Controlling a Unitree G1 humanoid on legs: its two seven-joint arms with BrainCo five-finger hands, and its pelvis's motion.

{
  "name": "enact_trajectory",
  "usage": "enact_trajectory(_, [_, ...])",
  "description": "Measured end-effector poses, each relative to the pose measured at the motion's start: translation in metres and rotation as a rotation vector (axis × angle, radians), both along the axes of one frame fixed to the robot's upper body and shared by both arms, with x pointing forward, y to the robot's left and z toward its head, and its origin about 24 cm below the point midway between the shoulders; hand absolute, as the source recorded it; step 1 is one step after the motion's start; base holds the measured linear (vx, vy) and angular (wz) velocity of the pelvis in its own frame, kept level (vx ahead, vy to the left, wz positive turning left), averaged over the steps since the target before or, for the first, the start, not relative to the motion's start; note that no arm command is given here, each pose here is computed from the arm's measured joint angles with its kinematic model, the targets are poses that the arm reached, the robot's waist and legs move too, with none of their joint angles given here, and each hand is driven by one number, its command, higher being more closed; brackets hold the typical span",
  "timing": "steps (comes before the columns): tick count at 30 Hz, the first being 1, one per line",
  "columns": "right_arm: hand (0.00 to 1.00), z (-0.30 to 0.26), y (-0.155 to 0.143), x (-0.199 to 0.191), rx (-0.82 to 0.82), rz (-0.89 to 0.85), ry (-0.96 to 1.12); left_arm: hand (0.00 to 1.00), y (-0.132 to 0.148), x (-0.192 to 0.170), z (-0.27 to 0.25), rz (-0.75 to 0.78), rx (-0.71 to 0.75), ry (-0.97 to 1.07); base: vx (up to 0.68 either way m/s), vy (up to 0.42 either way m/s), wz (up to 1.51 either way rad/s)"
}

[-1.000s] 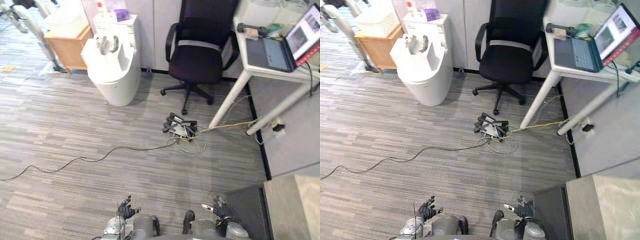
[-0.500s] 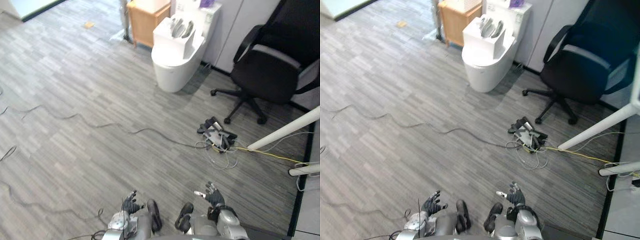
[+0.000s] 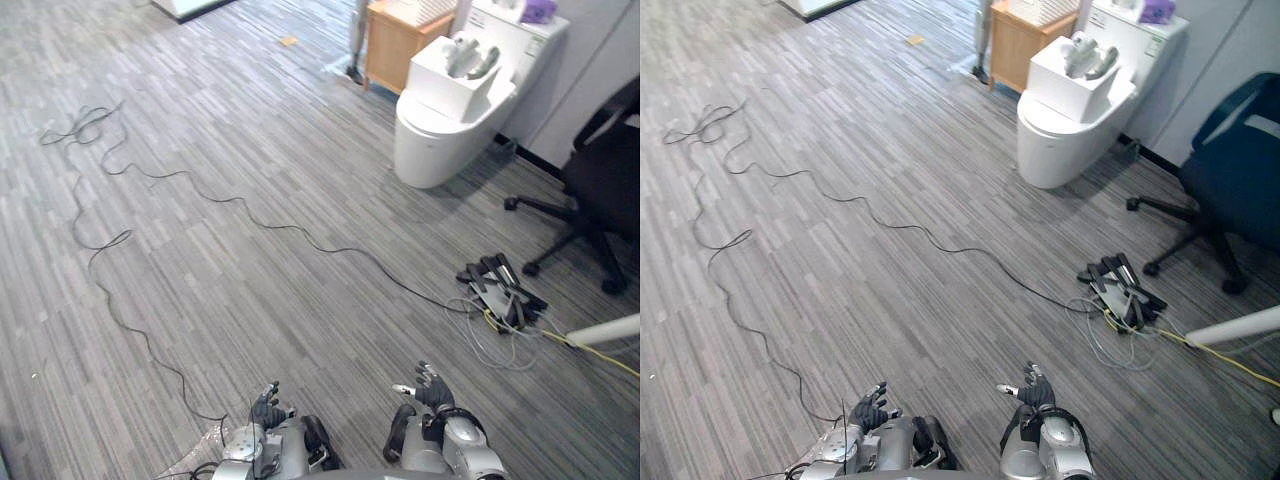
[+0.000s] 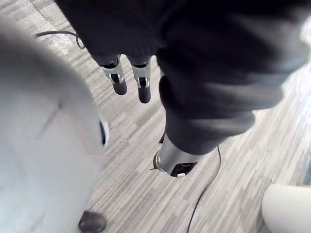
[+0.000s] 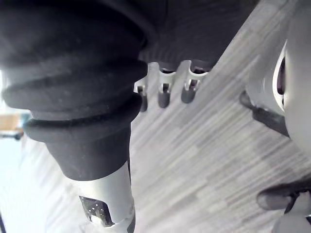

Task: Organize washtable

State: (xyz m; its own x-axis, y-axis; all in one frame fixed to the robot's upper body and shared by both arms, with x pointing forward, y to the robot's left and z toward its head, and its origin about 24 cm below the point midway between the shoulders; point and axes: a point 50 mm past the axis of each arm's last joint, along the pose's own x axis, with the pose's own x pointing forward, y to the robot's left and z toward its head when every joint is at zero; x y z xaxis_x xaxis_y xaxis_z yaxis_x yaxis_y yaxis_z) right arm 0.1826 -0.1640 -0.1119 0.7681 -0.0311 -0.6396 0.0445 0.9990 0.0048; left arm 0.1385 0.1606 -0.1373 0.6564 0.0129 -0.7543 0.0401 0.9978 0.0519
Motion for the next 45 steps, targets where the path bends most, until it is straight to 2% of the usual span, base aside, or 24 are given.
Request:
enact_trajectory(4, [0.0,0.011,0.001,0.02,0.0,0.004,-0.063,0.0,-0.015,-0.001,-0.001,-0.024,-0.032,0.01,-0.12,0.088,0.48])
enact_trajectory(8, [0.0,0.002,0.006,0.004,0.004,0.019,-0.006,0.0,-0.018,-0.004,-0.002,-0.022,-0.038,0.007,-0.19,0.15,0.31])
enact_trajectory(13, [0.0,-0.004,0.011,-0.003,-0.001,0.072,0.027,0.0,-0.002,-0.006,-0.002,0.027,-0.014,0.005,-0.17,0.033,0.21])
enact_trajectory(17, [0.0,-0.01,0.01,-0.015,0.003,0.063,0.053,0.0,0.025,-0.025,-0.009,0.134,0.028,0.067,0.02,-0.122,0.63])
enact_trajectory(24, [0.0,-0.02,0.001,-0.029,-0.024,0.058,0.128,0.0,0.025,-0.026,-0.01,0.199,0.014,0.075,0.12,-0.123,0.25])
enact_trajectory(32, [0.0,-0.03,0.002,-0.046,-0.096,0.143,0.202,0.0,0.027,-0.031,-0.012,0.207,0.018,0.101,0.07,0.006,0.27])
enact_trajectory(45, [0.0,-0.033,0.008,-0.048,-0.165,0.242,0.217,0.0,0.029,-0.033,-0.013,0.226,0.022,0.105,-0.07,0.011,0.19])
